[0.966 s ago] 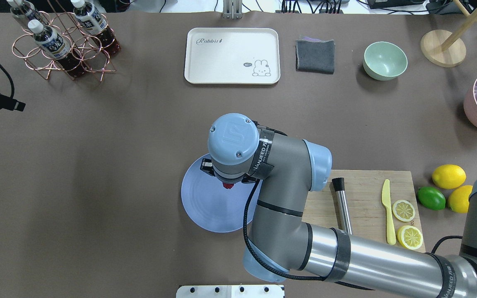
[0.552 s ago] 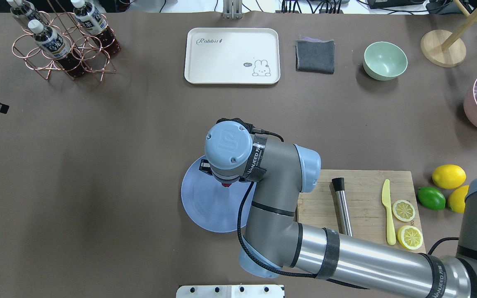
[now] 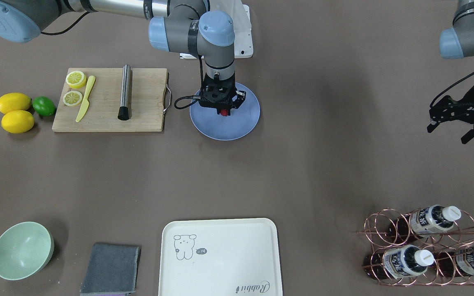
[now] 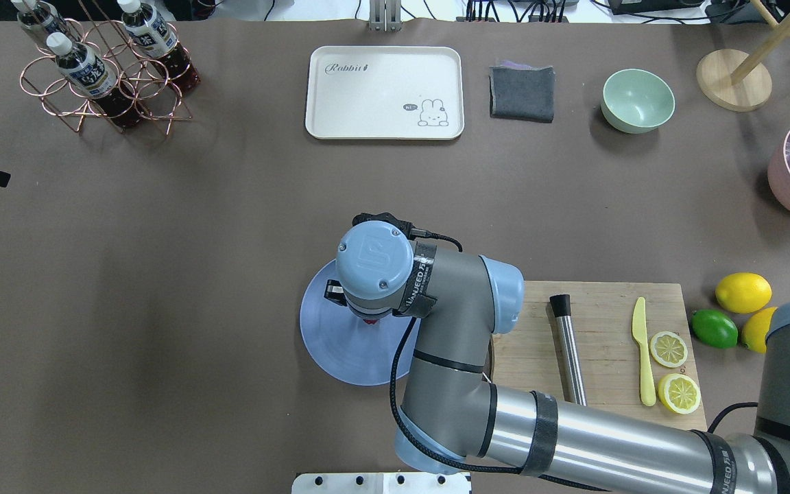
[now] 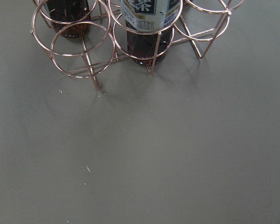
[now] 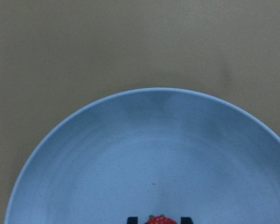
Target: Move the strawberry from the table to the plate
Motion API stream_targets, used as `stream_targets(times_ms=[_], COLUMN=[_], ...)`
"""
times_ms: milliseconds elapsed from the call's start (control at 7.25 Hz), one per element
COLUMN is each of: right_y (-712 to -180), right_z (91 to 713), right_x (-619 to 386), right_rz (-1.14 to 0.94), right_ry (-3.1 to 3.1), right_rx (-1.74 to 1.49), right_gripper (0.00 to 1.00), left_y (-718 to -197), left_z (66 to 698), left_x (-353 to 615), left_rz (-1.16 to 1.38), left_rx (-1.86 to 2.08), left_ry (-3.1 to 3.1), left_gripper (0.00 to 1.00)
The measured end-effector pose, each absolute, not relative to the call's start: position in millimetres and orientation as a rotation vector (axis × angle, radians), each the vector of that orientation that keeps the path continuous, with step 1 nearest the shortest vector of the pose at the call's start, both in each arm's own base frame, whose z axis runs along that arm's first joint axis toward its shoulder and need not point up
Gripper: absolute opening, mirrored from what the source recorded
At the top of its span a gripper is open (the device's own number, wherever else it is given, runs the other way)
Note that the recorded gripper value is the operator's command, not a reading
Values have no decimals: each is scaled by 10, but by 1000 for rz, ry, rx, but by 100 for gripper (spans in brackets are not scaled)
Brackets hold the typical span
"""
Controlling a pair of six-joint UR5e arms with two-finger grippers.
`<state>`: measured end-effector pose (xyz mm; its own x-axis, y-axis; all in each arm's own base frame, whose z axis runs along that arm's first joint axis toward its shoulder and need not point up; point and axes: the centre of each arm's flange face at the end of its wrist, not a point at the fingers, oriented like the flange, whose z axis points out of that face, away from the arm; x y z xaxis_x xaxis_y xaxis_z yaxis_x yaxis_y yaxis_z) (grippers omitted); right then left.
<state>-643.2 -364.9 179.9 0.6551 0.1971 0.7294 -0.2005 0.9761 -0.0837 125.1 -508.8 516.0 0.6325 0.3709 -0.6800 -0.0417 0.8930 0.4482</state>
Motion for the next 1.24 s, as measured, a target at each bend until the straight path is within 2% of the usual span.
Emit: stream_targets(times_ms=[276, 552, 690, 1241], right_y=[-3791, -4227, -4468, -5101], right_z=[1693, 1735, 2036, 4058], right_x=[-6146, -5278, -4623, -1758], right_rz=[243, 232, 185, -90], right_ry=[-817, -788, -749, -623], right_rx=[-4, -43, -40, 0], right_gripper=[100, 100, 100, 100], left_y=[-5097, -5113, -5106, -5074], left_z=[5146, 5177, 5278, 5678], left_x=[1210, 1025, 788, -540], left_rz=[240, 234, 247, 376], left_rx=[417, 431, 443, 392], left_ry=[866, 859, 823, 593], left_gripper=[98, 98, 98, 98])
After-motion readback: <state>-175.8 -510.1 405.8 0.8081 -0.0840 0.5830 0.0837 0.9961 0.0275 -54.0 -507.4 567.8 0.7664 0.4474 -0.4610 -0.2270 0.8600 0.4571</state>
